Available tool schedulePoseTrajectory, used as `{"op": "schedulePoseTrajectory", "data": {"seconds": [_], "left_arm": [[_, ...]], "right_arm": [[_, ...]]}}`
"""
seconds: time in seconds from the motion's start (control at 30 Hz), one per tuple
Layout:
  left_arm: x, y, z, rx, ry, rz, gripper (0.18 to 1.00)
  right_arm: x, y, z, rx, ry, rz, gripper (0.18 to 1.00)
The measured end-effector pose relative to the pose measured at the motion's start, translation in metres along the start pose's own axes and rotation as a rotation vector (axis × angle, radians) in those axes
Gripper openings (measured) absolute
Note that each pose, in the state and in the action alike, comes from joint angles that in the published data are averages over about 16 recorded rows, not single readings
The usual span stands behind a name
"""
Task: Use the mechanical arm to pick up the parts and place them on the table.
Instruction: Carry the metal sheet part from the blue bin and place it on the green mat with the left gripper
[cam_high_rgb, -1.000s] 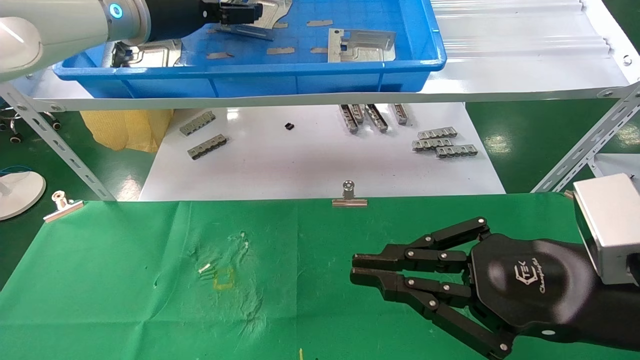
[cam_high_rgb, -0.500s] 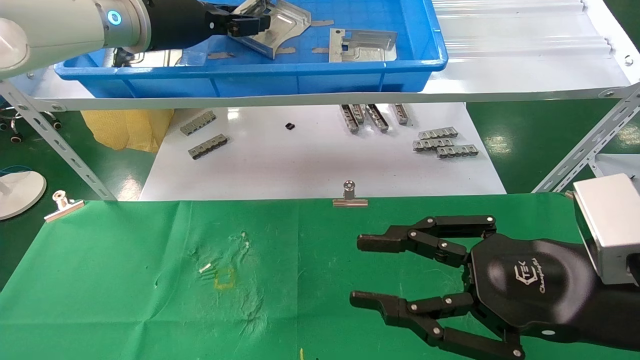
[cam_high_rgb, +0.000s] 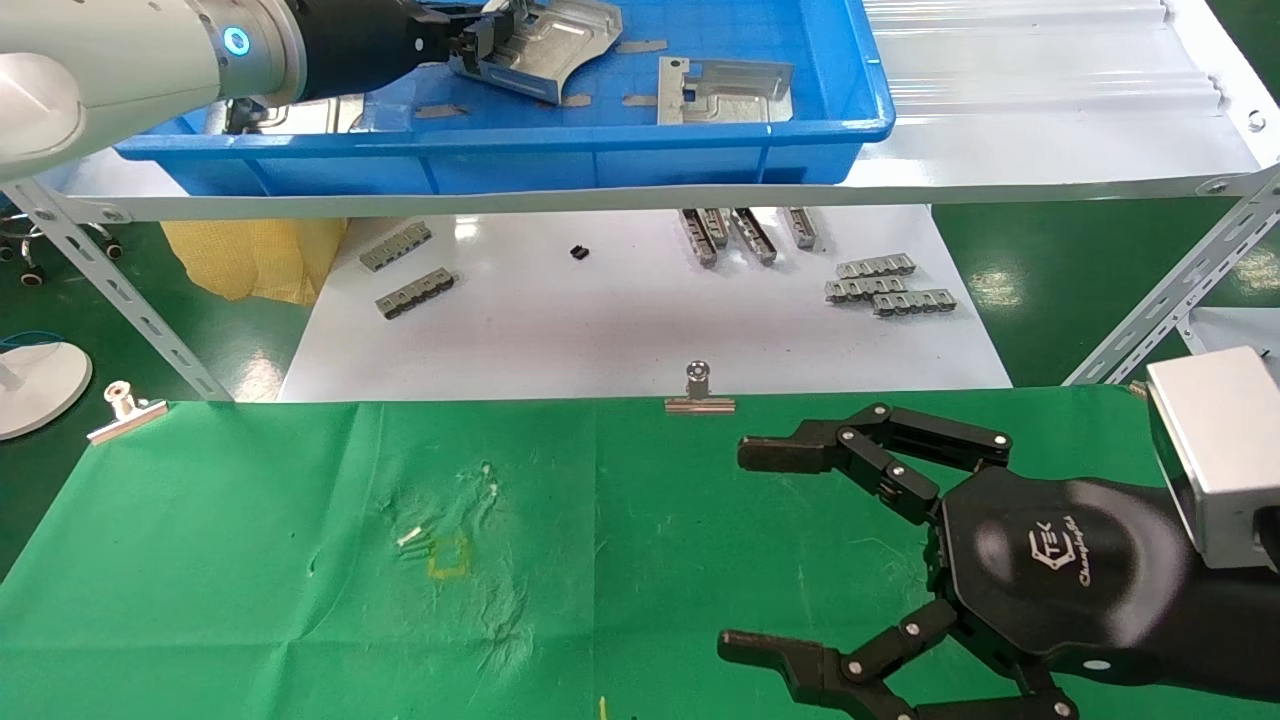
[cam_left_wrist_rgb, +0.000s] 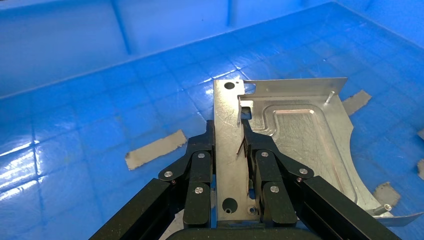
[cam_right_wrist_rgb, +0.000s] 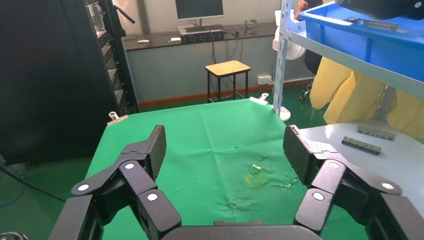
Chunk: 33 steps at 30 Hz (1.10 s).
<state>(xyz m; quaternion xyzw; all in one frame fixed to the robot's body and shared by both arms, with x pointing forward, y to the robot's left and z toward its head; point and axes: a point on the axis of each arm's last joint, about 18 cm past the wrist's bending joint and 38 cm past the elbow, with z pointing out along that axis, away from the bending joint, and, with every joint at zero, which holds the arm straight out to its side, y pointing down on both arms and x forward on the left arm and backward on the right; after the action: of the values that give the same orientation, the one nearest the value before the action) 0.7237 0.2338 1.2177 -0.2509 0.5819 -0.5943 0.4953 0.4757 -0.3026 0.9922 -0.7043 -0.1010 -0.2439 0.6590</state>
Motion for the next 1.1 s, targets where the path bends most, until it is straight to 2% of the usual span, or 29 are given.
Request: {"op": "schedulePoseTrajectory", "data": {"seconds": [0.27,0.4,0.57,0.83,1.1], "left_arm": [[-0.013,-0.017,-0.010,0.082,-0.021,-0.005,0.287],[-0.022,-0.024,-0.022,0.124,-0.001,0.003,0.276],[-0.030,-0.025,-0.045,0.169,0.072,0.044,0.275],[-0.032,-0.005,-0.107,0.234,0.290,0.193,0.275],[-0.031,0.038,-0.172,0.264,0.464,0.407,0.274]], "right_arm": [[0.000,0.000,0.000,0.000,0.000,0.000,0.919],[0.000,0.000,0.000,0.000,0.000,0.000,0.954],[0.000,0.000,0.000,0.000,0.000,0.000,0.984],[0.000,0.000,0.000,0.000,0.000,0.000,0.999],[0.000,0.000,0.000,0.000,0.000,0.000,1.000]]}}
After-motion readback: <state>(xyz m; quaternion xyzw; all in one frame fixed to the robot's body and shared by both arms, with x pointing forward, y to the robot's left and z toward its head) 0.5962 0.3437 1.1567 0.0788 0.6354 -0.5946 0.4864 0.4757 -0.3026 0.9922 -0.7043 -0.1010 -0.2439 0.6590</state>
